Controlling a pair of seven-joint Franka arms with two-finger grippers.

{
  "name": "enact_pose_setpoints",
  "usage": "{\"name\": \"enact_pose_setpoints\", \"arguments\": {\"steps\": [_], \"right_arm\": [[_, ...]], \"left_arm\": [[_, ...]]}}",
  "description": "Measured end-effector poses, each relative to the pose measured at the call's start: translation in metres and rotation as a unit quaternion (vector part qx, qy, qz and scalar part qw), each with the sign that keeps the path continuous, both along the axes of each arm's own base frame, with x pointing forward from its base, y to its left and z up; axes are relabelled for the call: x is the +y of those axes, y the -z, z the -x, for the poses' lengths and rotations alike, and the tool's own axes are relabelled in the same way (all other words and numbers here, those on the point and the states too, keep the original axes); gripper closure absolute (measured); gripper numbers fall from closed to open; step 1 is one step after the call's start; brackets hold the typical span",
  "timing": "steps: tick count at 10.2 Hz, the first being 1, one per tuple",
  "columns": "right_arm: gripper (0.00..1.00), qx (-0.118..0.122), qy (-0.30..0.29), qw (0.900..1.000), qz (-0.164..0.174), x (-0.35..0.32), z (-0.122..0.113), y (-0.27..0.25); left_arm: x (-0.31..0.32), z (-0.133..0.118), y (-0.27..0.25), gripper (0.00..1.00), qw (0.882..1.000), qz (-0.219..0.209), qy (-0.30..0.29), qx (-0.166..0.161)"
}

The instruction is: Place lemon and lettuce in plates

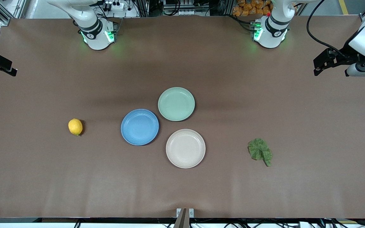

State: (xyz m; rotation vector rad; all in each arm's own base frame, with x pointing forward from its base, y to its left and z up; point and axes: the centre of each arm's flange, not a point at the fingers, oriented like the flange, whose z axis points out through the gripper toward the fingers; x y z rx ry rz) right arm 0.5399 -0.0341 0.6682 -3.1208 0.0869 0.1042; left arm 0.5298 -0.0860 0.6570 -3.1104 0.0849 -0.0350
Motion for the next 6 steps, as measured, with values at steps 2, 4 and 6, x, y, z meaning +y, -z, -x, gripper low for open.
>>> {"name": "enact_pose_setpoints", "arguments": {"steps": [2,4,6], "right_arm": [[0.0,0.0,0.0,1.0,0.0,0.0,0.0,0.0],[0.0,0.0,0.0,1.0,0.0,0.0,0.0,0.0],[0.0,-0.002,0.0,1.0,0.0,0.0,-0.001,0.0]], "left_arm": [[0.0,-0.001,0.001,0.0,1.0,0.0,0.006,0.001],[0.0,-0.005,0.007,0.0,1.0,0.0,0.006,0.007],[0.0,-0.02,0.026,0.0,1.0,0.0,0.005,0.023]]}}
